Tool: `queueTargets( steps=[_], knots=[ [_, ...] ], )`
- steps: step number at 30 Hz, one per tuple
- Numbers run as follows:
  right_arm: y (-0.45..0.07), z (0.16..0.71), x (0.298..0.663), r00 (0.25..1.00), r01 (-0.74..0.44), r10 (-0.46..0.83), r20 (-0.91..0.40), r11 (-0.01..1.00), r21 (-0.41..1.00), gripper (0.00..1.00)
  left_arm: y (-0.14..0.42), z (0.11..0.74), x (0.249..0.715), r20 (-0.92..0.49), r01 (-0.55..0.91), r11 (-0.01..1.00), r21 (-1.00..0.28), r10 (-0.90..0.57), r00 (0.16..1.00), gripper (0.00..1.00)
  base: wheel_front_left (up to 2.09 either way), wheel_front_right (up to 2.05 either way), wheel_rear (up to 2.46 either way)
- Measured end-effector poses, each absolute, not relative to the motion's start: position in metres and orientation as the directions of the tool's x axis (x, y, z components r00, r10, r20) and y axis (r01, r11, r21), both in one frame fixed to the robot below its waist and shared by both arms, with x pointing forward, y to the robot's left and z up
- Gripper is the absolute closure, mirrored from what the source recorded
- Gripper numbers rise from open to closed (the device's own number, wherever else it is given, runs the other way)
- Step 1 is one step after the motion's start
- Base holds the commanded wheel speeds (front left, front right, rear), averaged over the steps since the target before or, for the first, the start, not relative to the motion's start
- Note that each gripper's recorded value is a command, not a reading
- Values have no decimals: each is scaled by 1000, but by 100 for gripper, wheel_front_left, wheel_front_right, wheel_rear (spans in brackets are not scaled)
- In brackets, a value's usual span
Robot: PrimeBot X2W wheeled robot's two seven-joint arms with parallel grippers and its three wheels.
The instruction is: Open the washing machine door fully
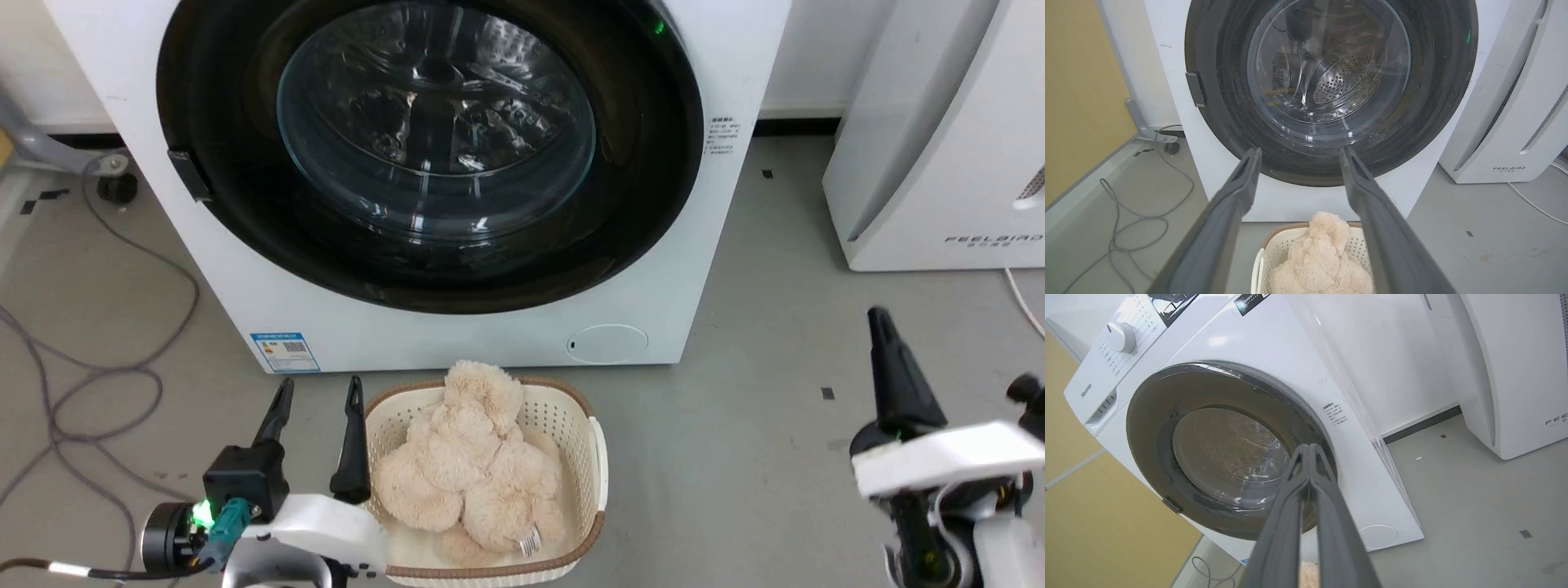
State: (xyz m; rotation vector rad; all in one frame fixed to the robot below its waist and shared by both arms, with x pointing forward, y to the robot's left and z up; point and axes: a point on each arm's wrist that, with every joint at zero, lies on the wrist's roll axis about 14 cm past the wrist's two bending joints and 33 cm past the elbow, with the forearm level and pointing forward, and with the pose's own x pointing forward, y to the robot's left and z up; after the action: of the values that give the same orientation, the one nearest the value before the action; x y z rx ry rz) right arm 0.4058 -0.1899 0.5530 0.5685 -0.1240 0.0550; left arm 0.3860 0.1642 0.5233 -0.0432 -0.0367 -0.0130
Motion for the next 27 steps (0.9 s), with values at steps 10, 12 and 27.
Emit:
queueTargets(
  steps=[10,12,27],
  knots=[
    [-202,561,453,989,-91,-1,145,774,627,100,161,523,405,54,22,998,-61,-19,998,0,0,0,0],
    [-203,564,465,989,-95,0,146,759,644,100,160,523,410,57,24,998,-62,-21,998,0,0,0,0],
    [-188,583,559,988,-151,121,92,714,684,100,163,516,437,72,10,997,-80,-4,997,0,0,0,0]
  ],
)
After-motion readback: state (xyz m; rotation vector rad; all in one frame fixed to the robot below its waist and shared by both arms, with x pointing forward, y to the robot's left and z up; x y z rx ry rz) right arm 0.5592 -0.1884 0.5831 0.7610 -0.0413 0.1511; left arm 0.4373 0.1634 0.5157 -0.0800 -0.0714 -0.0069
